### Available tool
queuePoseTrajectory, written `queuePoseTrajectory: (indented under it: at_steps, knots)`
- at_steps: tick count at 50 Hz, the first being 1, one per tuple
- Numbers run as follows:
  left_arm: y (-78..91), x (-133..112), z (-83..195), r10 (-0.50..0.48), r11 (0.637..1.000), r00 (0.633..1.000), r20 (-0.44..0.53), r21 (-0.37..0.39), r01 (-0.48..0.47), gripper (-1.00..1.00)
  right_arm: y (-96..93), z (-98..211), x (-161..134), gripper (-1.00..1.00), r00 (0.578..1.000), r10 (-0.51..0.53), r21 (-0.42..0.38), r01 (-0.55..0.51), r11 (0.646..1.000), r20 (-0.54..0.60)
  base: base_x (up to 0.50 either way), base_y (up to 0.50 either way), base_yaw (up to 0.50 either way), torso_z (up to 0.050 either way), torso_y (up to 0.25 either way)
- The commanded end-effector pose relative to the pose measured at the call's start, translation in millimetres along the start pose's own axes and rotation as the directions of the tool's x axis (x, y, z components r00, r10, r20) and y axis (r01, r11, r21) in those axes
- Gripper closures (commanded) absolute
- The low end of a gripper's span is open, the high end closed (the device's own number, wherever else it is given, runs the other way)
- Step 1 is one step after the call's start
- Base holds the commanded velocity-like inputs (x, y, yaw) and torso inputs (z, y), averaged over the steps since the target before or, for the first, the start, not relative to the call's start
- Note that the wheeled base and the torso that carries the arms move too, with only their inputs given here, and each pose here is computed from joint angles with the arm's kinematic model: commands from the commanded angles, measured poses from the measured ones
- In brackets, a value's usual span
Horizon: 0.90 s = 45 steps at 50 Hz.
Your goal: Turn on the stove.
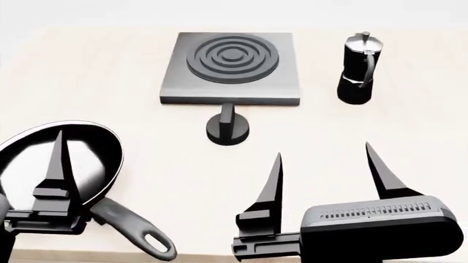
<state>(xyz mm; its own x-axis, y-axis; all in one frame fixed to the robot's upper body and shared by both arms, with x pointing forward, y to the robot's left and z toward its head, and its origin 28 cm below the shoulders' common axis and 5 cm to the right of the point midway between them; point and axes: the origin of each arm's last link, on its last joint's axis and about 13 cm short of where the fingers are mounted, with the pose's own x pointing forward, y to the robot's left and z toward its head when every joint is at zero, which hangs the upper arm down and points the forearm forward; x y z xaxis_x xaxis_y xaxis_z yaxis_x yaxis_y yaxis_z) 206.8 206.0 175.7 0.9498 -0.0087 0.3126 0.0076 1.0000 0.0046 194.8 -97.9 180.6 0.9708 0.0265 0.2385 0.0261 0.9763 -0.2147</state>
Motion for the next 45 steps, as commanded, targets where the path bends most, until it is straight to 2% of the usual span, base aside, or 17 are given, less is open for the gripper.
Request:
queuePoseTrajectory:
  at_steps: [1, 45]
  knots:
    - [0.2, 0.3, -0.6, 0.002, 1.0, 1.0, 0.002, 0.008, -0.002, -1.0, 0.0, 0.5, 0.2, -1.0, 1.0, -0.004, -0.001, 0.004, 1.0, 0.003, 0.0, 0.13, 0.0, 0.0, 0.0]
    - [-0.5, -0.1, -0.5, 0.0, 1.0, 1.0, -0.003, 0.009, 0.0, -1.0, 0.4, 0.0, 0.5, -1.0, 1.0, 0.002, -0.003, -0.002, 1.0, -0.001, 0.0, 0.13, 0.0, 0.0, 0.0]
